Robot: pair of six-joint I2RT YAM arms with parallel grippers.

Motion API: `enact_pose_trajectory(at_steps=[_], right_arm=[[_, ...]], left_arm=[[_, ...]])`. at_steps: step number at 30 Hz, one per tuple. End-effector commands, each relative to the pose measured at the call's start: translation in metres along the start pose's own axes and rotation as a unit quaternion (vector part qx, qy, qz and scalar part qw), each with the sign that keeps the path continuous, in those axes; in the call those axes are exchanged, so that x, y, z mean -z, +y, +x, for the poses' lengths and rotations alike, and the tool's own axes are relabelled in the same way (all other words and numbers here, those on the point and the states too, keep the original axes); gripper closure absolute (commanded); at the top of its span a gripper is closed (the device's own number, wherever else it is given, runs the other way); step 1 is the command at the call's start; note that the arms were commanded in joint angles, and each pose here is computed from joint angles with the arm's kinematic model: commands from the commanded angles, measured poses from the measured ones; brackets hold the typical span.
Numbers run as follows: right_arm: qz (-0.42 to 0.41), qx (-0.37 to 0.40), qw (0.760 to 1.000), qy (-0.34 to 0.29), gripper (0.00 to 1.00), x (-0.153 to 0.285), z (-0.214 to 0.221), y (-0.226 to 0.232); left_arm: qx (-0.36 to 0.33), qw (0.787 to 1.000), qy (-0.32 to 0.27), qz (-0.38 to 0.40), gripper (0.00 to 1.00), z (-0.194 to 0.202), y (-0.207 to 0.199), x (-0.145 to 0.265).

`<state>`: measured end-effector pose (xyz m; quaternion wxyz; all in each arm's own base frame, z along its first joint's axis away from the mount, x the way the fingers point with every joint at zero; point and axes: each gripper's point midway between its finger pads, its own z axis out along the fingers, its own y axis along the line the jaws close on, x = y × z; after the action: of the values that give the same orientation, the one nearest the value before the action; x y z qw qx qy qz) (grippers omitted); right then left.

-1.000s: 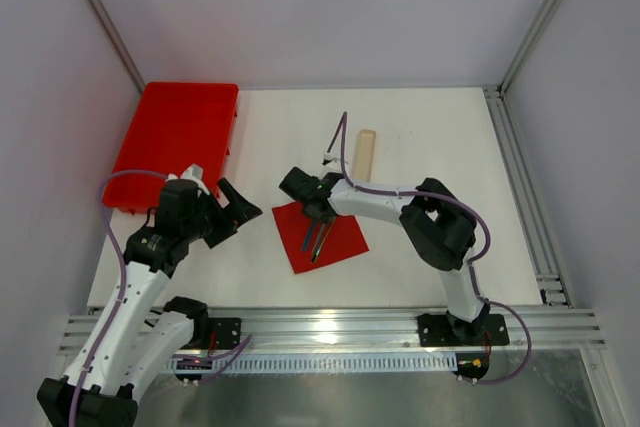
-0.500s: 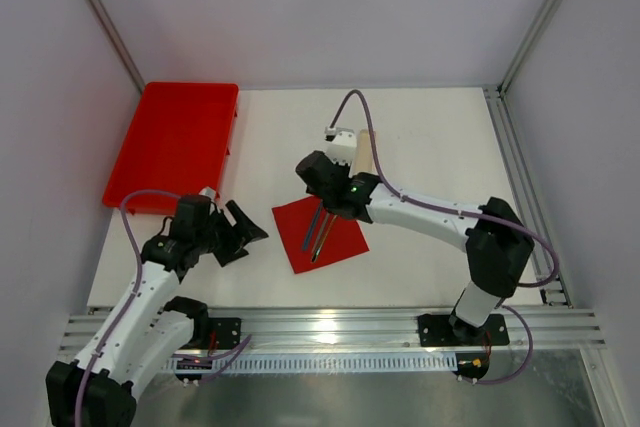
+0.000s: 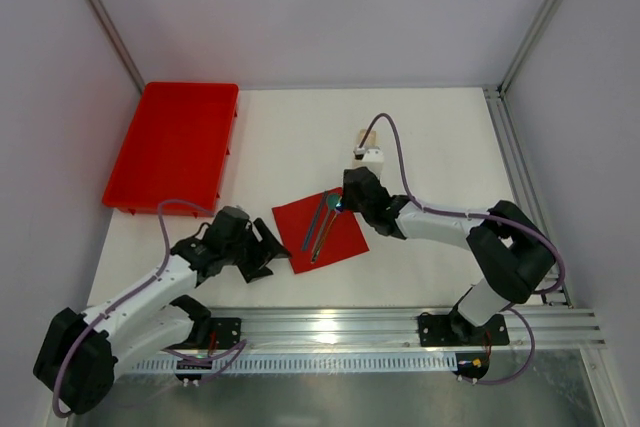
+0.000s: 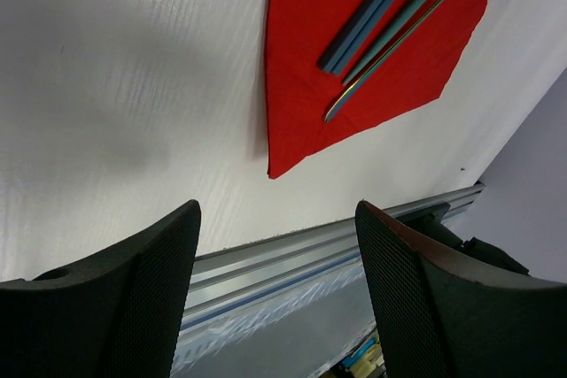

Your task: Place the utensils on the paper napkin and roll it up

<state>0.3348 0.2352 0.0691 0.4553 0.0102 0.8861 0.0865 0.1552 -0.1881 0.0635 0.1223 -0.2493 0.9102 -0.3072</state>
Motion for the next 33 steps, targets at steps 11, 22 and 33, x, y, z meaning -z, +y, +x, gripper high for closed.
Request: enact_pose_trajectory(at_steps=[11, 22, 33], right_arm=[[-0.17, -0.003, 0.985, -0.039, 0.54, 0.02, -0.033, 0.07], [-0.023, -0.036, 0.997, 0.063, 0.65, 0.028, -0.003, 0.072], [0.079, -0.081, 0.99, 0.089, 0.72, 0.037, 0.023, 0.043]], left_arm=[[0.028, 1.0, 0.012, -0.001, 0.31, 0.01, -0.022, -0.032], [0.014, 0.999, -0.046, 0.006, 0.3, -0.001, -0.007, -0.008], [-0.071, 0.992, -0.095, 0.046, 0.29, -0.014, -0.026, 0.032]])
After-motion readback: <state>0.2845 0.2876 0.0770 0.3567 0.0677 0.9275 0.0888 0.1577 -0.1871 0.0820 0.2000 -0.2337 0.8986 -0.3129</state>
